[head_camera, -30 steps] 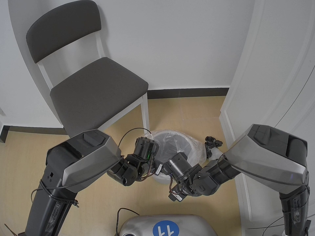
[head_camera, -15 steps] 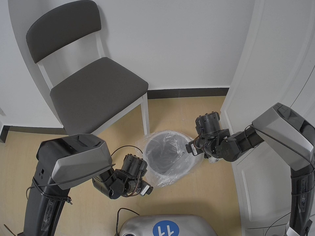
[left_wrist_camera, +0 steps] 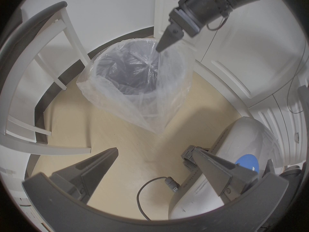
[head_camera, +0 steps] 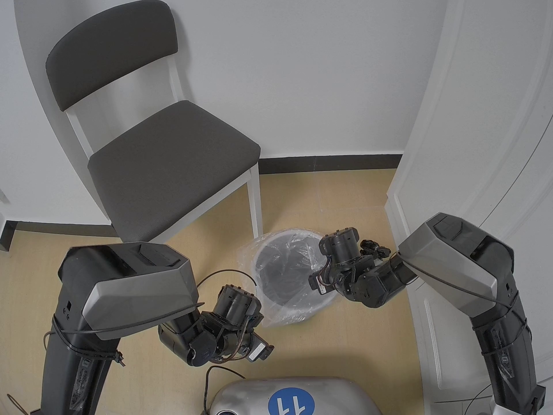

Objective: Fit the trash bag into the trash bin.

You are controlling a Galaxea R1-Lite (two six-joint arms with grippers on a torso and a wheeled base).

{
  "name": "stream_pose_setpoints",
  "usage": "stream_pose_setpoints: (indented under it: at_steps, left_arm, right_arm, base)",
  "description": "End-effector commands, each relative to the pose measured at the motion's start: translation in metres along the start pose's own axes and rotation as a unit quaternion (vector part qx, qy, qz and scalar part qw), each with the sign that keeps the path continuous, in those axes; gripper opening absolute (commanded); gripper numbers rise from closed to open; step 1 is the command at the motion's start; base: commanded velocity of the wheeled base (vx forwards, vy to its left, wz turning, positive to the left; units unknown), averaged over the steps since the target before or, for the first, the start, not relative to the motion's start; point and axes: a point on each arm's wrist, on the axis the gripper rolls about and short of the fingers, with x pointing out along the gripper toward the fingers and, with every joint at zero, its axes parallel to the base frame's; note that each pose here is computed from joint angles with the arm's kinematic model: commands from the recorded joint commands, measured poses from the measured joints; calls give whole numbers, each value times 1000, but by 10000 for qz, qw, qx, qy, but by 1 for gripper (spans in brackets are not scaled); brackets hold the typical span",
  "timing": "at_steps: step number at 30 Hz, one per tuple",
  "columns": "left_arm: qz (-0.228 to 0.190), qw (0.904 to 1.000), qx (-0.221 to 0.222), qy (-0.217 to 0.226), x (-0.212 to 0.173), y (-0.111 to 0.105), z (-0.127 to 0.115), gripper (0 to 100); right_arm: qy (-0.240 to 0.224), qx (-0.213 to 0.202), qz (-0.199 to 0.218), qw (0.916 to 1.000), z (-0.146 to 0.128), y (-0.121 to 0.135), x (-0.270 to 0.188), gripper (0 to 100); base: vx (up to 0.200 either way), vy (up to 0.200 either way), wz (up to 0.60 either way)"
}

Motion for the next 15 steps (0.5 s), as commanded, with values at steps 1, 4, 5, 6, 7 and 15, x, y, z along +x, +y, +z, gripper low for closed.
stream_pose_setpoints:
  at_steps: [1,4,5,6,7,15]
  left_arm:
    - [-77,10000,47,28,-5,-6,-6,100]
    - [-65,10000,47,-40,-10,-8,-11,100]
    - [-59,9999,57,-94,-11,-9,-13,100]
    - [-38,9999,63,-121,-11,-9,-15,100]
    - [-1,9997,49,-238,-13,-8,-15,100]
    - [226,9955,-115,-911,-33,4,-9,100]
  right_arm:
    - [341,-234,26,9991,-27,8,9,100]
    - [397,-274,21,9988,-28,5,1,100]
    - [421,-324,18,9986,-27,2,-5,100]
    - [451,-385,16,9982,-27,-1,-9,100]
    - [493,-492,13,9976,-28,-5,-14,100]
    - [603,-771,23,9952,-53,-18,-44,100]
  base:
    - [0,0,0]
    - [0,0,0]
    - [0,0,0]
    - [0,0,0]
    - [0,0,0]
    - [0,0,0]
